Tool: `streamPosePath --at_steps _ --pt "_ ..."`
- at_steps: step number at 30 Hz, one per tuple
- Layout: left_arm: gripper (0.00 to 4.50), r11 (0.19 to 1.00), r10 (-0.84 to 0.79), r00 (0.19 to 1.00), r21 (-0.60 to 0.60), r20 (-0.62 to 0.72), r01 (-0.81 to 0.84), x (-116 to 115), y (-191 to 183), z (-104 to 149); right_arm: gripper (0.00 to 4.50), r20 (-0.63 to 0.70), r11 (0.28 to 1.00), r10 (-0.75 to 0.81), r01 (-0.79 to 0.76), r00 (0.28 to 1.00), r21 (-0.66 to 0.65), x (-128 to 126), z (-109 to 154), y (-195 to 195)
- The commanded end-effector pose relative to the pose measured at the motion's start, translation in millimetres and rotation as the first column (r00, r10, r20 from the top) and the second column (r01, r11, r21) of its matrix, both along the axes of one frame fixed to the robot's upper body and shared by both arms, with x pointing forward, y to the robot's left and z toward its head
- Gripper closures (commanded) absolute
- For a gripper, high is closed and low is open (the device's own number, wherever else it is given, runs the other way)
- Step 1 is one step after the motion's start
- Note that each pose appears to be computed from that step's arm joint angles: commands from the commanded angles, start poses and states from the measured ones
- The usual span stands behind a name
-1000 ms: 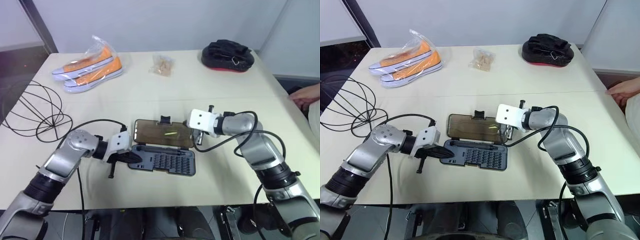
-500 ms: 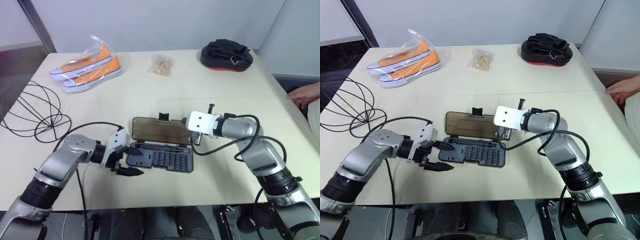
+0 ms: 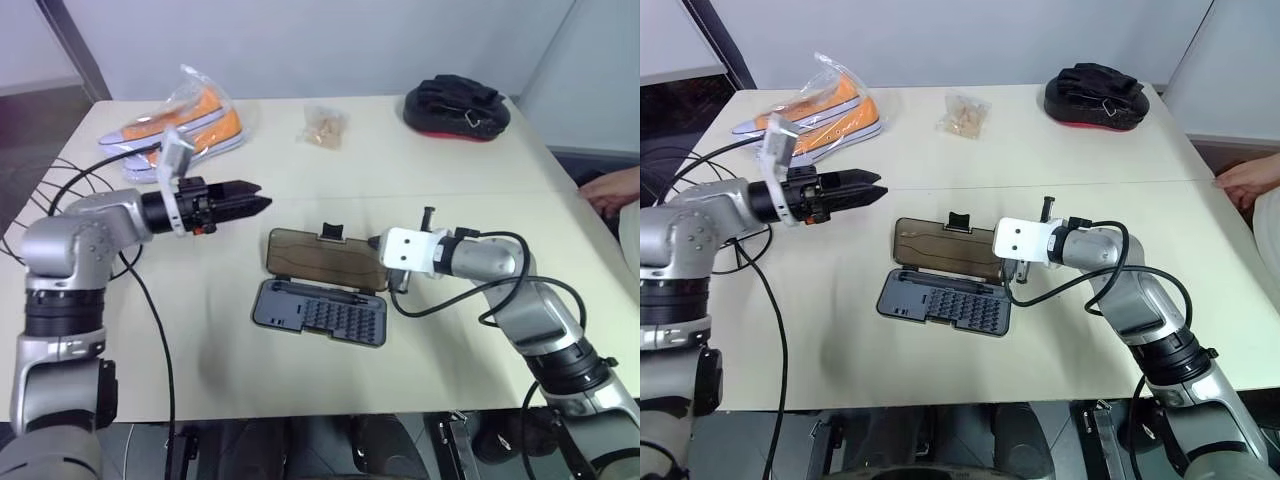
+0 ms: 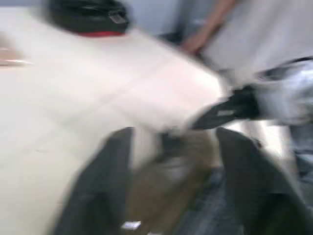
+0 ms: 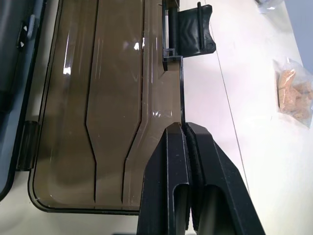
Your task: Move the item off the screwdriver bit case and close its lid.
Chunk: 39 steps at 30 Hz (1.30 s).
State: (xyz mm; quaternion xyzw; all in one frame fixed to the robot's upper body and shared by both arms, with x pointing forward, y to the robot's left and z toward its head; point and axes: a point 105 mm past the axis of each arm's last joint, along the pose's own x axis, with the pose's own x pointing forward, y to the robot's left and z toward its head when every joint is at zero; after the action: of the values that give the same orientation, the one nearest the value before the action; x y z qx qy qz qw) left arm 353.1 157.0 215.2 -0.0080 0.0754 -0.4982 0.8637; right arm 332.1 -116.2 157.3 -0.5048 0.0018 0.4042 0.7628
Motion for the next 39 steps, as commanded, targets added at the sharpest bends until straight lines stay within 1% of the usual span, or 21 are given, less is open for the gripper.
streamPosePath --at_steps 1,2,4,7,10,17,20,23,25,27,29,30,31,32,34,36,39 --pt "4.2 0.991 0.039 0.994 0.124 0.106 -0.052 25 -8 -12 4.5 0.071 0.999 0.046 -0.048 0.996 0.015 -8 19 7" --pt "4.46 0.984 0.062 0.991 0.158 0.122 -0.081 33 -10 -18 4.5 0.076 0.998 0.052 -0.054 0.996 0.018 -10 21 8" --pt "4.46 0.972 0.093 0.985 0.2 0.143 -0.121 44 -11 -26 4.5 0.081 0.998 0.065 -0.066 0.995 0.017 -13 23 10" --pt "4.46 0.954 0.106 0.982 0.261 0.154 -0.144 53 -13 -40 4.5 0.079 0.997 0.072 -0.073 0.994 0.007 -15 22 11" --pt "4.46 0.947 0.041 0.987 0.308 0.154 -0.088 51 -21 -52 4.5 0.077 0.997 0.071 -0.072 0.994 -0.001 -16 20 11" --pt "4.46 0.954 -0.103 0.991 0.292 0.089 0.073 30 -29 -63 4.5 0.083 0.998 0.055 -0.055 0.995 0.003 -15 22 9" --pt "4.46 0.955 -0.114 0.991 0.282 0.072 0.09 26 -26 -63 4.5 0.084 0.999 0.049 -0.05 0.995 0.002 -15 23 9" --pt "4.46 0.955 -0.106 0.992 0.286 0.07 0.081 28 -25 -64 4.5 0.084 0.999 0.039 -0.04 0.996 0.007 -14 25 7" --pt "4.5 0.955 -0.103 0.992 0.288 0.072 0.078 29 -25 -64 3.89 0.083 0.999 0.034 -0.035 0.996 0.016 -14 27 7" --pt "4.5 0.955 -0.106 0.992 0.287 0.072 0.081 30 -27 -64 3.12 0.083 0.999 0.029 -0.032 0.996 0.029 -15 32 7" --pt "4.5 0.954 -0.116 0.991 0.286 0.072 0.091 29 -29 -65 2.06 0.083 0.999 0.021 -0.025 0.996 0.048 -18 39 5" --pt "4.5 0.954 -0.121 0.99 0.283 0.07 0.096 29 -31 -65 1.61 0.075 0.997 0.014 -0.019 0.997 0.069 -20 45 4" --pt "4.5 0.954 -0.127 0.99 0.282 0.069 0.102 29 -32 -65 1.02 0.052 0.995 0.011 -0.016 0.999 0.098 -25 50 3" --pt "4.5 0.954 -0.135 0.988 0.28 0.068 0.111 28 -34 -66 0.6 0.018 0.99 0.008 -0.011 1.0 0.14 -31 56 1" --pt "4.5 0.954 -0.154 0.986 0.269 0.068 0.13 27 -37 -64 0.6 -0.053 0.977 0.021 -0.009 0.998 0.212 -43 67 -2" --pt "4.5 0.957 -0.178 0.982 0.246 0.069 0.156 24 -41 -60 0.6 -0.165 0.967 0.041 0.003 0.985 0.254 -60 71 -13" --pt "4.5 0.954 -0.217 0.974 0.227 0.072 0.196 20 -43 -53 0.6 -0.334 0.945 0.117 -0.001 0.935 0.328 -90 72 -26"
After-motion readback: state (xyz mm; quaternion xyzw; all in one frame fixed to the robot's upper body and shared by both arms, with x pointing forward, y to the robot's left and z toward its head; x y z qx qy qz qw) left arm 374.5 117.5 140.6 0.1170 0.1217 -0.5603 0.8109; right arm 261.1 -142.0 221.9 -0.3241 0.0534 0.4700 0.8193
